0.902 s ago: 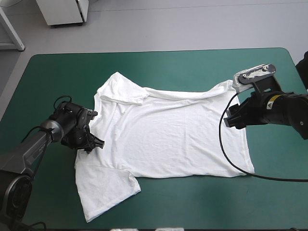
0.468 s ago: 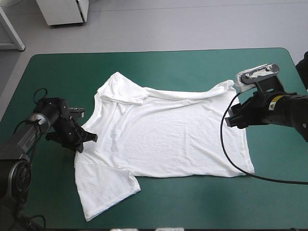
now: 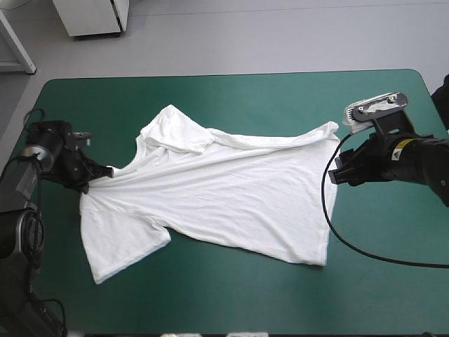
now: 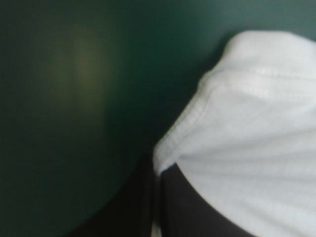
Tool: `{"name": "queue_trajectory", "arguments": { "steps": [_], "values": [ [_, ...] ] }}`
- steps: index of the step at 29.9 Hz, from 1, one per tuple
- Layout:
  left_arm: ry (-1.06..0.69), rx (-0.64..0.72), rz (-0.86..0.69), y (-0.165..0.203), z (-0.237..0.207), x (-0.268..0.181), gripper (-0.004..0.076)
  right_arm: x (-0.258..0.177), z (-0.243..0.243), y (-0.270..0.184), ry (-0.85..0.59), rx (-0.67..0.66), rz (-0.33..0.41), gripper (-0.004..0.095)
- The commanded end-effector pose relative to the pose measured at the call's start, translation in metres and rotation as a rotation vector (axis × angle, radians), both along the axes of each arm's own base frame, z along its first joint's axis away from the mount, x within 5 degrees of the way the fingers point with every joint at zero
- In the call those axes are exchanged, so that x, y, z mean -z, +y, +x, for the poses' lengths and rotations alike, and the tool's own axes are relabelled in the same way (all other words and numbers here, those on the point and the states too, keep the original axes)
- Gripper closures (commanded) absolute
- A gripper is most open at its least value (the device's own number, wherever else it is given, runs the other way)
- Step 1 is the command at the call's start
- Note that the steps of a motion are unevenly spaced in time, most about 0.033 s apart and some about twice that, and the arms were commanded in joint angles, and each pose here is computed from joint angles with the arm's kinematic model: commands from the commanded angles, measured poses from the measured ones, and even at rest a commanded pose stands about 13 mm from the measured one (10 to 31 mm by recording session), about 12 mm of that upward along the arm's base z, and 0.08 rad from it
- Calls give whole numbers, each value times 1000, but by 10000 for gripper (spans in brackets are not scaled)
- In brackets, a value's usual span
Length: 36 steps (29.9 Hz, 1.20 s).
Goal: Fold the cloth
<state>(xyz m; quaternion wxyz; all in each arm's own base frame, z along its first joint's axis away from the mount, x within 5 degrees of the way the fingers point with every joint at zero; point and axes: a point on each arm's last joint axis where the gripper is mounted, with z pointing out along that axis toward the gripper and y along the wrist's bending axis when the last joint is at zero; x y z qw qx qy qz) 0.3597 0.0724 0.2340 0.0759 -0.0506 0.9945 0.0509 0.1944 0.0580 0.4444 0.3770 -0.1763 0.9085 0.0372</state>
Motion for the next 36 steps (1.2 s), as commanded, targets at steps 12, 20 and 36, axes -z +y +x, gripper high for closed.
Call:
{"name": "queue_trajectory", "arguments": {
  "steps": [12, 20, 36],
  "values": [
    [-359, -259, 84, 120, 9, -88, 734, -16, -6, 3, -111, -24, 43, 297],
    [-327, -217, 12, 114, 13, -88, 645, -16, -9, 12, -137, -74, -30, 297],
    [-595, 304, -225, -26, -54, -218, 160, -16, -7, 12, -140, -72, -49, 297]
  ]
}}
